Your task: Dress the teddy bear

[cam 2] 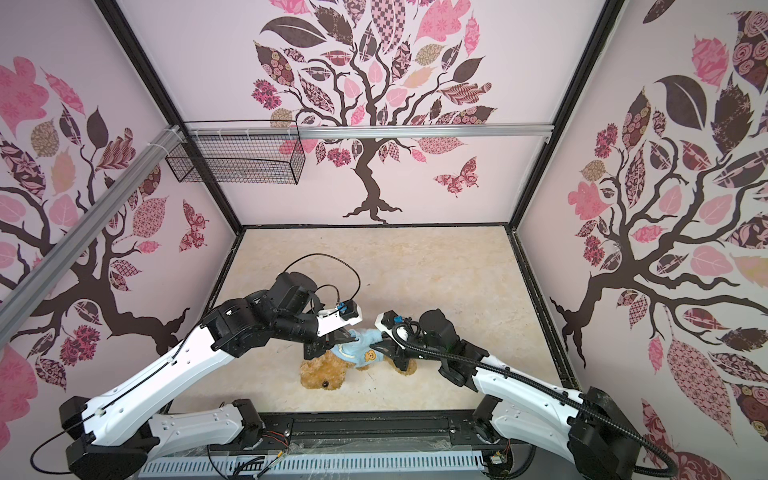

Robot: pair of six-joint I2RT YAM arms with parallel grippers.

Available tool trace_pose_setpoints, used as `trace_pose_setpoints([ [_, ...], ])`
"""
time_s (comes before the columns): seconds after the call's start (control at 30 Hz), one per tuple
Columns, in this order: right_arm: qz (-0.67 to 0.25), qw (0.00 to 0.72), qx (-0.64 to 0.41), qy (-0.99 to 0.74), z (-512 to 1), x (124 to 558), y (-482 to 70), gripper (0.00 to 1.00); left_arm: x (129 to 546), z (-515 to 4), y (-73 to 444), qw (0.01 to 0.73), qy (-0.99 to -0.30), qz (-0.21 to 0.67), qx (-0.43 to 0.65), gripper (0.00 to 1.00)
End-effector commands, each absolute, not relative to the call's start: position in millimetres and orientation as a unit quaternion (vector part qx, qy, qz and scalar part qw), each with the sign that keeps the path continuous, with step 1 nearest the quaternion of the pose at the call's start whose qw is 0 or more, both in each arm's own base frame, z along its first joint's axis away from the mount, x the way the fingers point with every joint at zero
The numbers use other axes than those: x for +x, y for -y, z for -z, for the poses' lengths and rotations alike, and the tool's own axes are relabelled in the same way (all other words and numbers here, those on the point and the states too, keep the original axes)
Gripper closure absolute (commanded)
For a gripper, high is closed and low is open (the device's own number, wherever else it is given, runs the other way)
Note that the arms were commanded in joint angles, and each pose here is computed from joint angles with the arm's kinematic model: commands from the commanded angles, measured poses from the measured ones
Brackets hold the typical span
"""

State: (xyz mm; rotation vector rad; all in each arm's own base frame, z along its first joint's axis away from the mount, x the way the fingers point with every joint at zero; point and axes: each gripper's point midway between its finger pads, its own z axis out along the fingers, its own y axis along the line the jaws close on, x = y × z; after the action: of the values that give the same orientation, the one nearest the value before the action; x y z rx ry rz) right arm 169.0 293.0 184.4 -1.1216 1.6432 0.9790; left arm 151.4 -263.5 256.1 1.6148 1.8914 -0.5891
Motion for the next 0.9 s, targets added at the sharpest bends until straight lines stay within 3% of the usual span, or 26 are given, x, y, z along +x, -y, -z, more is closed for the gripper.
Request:
trace_pose_setpoints([
  [0.0, -0.406, 0.466, -0.452, -0.643, -203, 168, -296, 0.94, 150, -256, 266, 0.282, -0.702, 0.214, 0.618, 0.89],
  [0.63, -0.464, 0.472, -0.455, -0.595, -227, 153, -304, 0.94, 168, -234, 290, 0.284, -0.712, 0.207, 0.608, 0.67],
  [0.87, -0.480, 0.484, -0.449, -0.577, -241, 153, -308, 0.94, 156, -213, 306, 0.241, -0.711, 0.258, 0.607, 0.58],
])
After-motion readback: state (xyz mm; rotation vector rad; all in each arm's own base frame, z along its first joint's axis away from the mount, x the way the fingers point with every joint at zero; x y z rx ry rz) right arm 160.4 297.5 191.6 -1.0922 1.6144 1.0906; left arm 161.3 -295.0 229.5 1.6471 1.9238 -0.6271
